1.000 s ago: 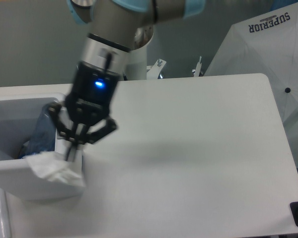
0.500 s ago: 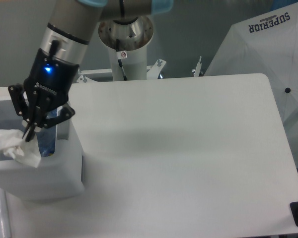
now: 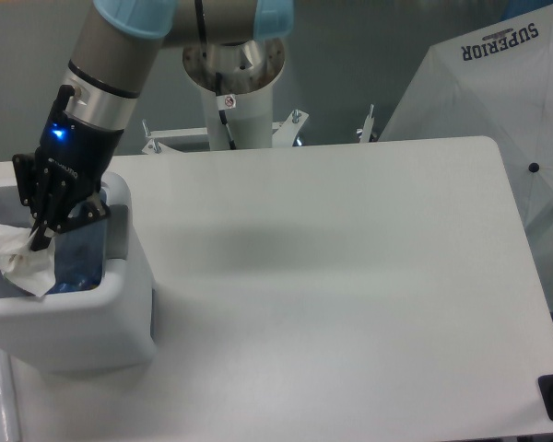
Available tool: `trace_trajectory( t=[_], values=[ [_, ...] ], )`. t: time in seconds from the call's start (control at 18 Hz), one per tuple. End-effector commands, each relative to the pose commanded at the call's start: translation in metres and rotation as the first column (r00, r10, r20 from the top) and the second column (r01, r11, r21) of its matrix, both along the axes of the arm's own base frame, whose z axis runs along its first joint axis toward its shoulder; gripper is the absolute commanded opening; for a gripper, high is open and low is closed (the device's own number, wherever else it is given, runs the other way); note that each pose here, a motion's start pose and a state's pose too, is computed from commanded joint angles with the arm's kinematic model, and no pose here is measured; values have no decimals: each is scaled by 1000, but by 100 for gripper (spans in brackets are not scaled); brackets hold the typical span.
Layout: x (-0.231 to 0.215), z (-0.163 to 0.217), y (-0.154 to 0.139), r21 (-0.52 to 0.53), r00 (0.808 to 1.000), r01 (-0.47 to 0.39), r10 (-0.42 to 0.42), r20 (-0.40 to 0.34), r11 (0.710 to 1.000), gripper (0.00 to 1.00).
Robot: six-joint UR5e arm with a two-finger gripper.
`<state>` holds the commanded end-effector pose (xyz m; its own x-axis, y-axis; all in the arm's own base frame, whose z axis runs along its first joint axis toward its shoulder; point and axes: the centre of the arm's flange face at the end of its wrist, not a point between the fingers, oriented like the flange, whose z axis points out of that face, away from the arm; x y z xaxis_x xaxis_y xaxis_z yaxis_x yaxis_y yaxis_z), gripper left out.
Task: Place the trash in the trash can
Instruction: 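Lower the tissue into the bin and open the gripper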
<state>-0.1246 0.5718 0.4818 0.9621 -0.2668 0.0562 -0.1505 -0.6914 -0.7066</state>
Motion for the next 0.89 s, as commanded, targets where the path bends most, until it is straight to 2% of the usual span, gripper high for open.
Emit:
trace_trajectory(
  t=[0.11, 0.17, 0.28, 0.39, 0.44, 0.5, 0.72, 0.89],
  values=[
    [3, 0, -1, 1, 1000, 5, -5, 0, 1000, 13],
    [4, -1, -1, -1, 1000, 4, -4, 5, 1000, 23],
    [4, 0, -1, 0, 1000, 1, -1, 9, 1000, 43],
    [4, 1, 0, 2, 1000, -1, 1, 11, 1000, 74],
    [3, 2, -1, 5, 1000, -2, 2, 7, 1000, 94],
    [3, 1, -1, 5, 1000, -1, 1, 6, 1000, 100],
    [-4, 17, -1, 41, 1000, -3, 4, -26, 999, 100],
    [-32, 45, -6, 89, 997, -55, 59, -49, 995, 100]
  ],
)
